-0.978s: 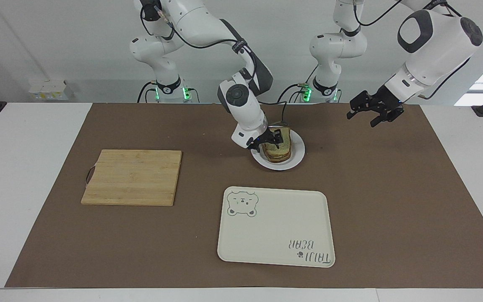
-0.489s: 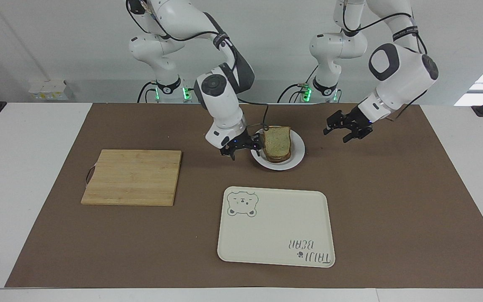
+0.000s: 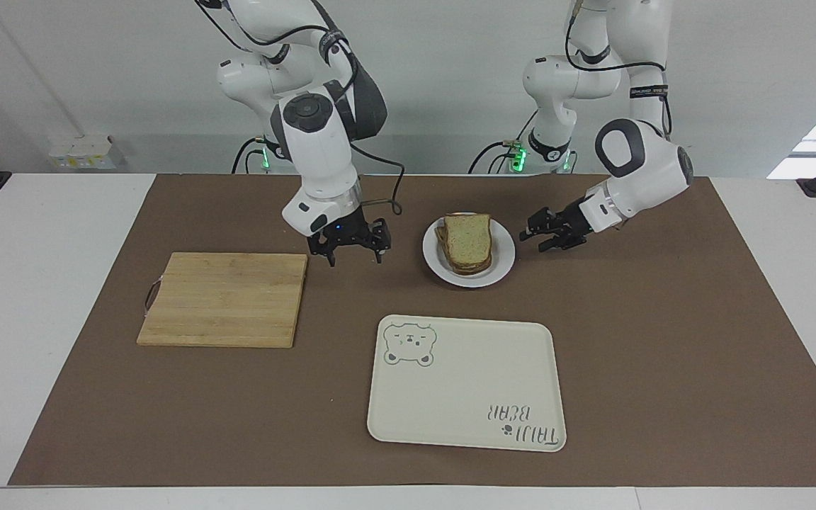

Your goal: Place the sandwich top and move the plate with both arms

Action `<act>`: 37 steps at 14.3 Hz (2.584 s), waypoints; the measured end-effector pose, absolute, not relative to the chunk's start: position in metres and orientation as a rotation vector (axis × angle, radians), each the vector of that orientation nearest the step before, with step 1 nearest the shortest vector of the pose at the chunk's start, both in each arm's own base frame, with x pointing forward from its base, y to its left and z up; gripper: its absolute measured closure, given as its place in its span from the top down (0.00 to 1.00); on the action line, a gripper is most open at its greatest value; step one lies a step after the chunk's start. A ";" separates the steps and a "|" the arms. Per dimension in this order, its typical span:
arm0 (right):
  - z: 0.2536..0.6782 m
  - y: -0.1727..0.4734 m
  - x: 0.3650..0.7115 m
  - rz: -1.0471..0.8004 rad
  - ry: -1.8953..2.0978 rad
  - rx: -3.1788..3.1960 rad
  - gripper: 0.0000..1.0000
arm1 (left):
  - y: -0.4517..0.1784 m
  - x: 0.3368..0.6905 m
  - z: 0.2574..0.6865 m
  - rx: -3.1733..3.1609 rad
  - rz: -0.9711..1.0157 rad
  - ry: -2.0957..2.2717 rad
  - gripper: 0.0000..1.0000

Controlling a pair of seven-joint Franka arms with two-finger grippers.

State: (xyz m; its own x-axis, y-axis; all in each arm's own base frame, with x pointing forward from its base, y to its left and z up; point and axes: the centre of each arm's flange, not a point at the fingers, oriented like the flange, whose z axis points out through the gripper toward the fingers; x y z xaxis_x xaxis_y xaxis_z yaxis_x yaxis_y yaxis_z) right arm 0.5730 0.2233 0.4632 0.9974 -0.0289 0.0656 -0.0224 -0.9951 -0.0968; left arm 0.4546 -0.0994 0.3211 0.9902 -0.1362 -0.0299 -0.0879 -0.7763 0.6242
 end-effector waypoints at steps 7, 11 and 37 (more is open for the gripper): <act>0.531 0.128 0.574 -0.163 0.124 -3.050 1.00 | -0.139 0.426 0.294 2.455 -0.106 -0.193 0.55; 0.570 0.096 0.559 -0.196 0.125 -3.050 1.00 | -0.135 0.426 0.287 2.469 -0.107 -0.177 0.44; 0.671 -0.009 0.526 -0.175 0.331 -3.131 1.00 | -0.107 0.523 0.310 2.246 -0.098 0.066 0.09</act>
